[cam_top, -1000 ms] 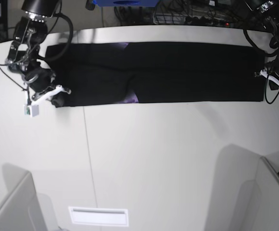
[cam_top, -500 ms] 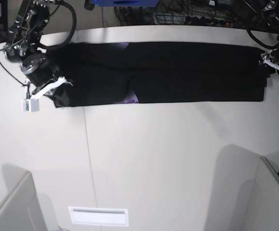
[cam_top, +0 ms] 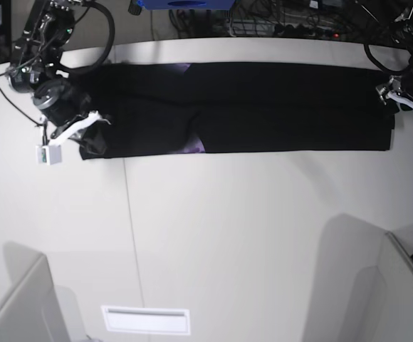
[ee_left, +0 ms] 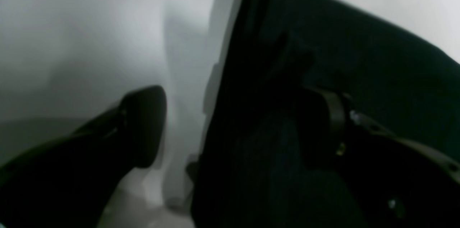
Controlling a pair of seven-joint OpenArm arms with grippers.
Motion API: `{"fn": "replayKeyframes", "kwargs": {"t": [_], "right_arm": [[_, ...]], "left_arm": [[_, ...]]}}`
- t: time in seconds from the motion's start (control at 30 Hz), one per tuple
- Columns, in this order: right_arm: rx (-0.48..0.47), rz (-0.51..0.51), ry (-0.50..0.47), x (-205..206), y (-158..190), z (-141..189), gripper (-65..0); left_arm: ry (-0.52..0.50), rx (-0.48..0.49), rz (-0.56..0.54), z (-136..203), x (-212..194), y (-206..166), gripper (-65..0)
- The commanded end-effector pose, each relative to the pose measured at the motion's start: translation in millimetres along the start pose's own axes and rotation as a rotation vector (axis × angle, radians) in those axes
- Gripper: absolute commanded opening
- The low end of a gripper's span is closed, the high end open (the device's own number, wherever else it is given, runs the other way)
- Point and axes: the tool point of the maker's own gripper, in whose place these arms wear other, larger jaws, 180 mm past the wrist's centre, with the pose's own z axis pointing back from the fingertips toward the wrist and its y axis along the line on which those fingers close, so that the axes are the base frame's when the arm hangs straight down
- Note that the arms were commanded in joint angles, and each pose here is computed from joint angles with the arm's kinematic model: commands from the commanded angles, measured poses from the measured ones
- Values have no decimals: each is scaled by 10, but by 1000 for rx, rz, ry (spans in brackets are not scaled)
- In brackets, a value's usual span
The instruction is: Fold the T-shirt properly
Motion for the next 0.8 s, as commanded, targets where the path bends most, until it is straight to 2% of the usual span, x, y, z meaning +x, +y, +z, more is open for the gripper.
{"fn": "replayKeyframes", "kwargs": {"t": [0.0, 0.17, 0.2, 0.23, 0.3, 0.37, 0.43, 0.53, 0.67, 0.77], "right_arm": [[16, 12, -42, 115, 38, 25, -650], [12, 8, -31, 64, 27, 39, -650], [11, 8, -29, 58, 25, 41, -650], [10, 6, -25, 40, 21, 45, -650], [10, 6, -25, 40, 21, 45, -650], [10, 6, -25, 40, 21, 45, -650], [12, 6, -27, 44, 26, 47, -650], [29, 10, -14, 11, 87, 25, -650], [124, 40, 67, -220, 434, -85, -650], [171, 52, 94, -305, 604, -134, -650]], "left_arm": [[-4, -16, -31, -15, 88, -33, -110], [63, -50, -26, -153, -83, -100, -114], [67, -50, -25, -157, -100, -99, -125], [72, -49, -25, -151, -120, -91, -163], [72, -46, -28, -142, -119, -84, -299], [75, -45, -27, -141, -123, -72, -494], [74, -35, -38, -118, -80, -24, -650], [63, -22, -55, -81, 11, 27, -650], [31, 1, -97, 6, 215, 91, -650], [-18, 21, -204, 183, 398, -27, -650]]}}
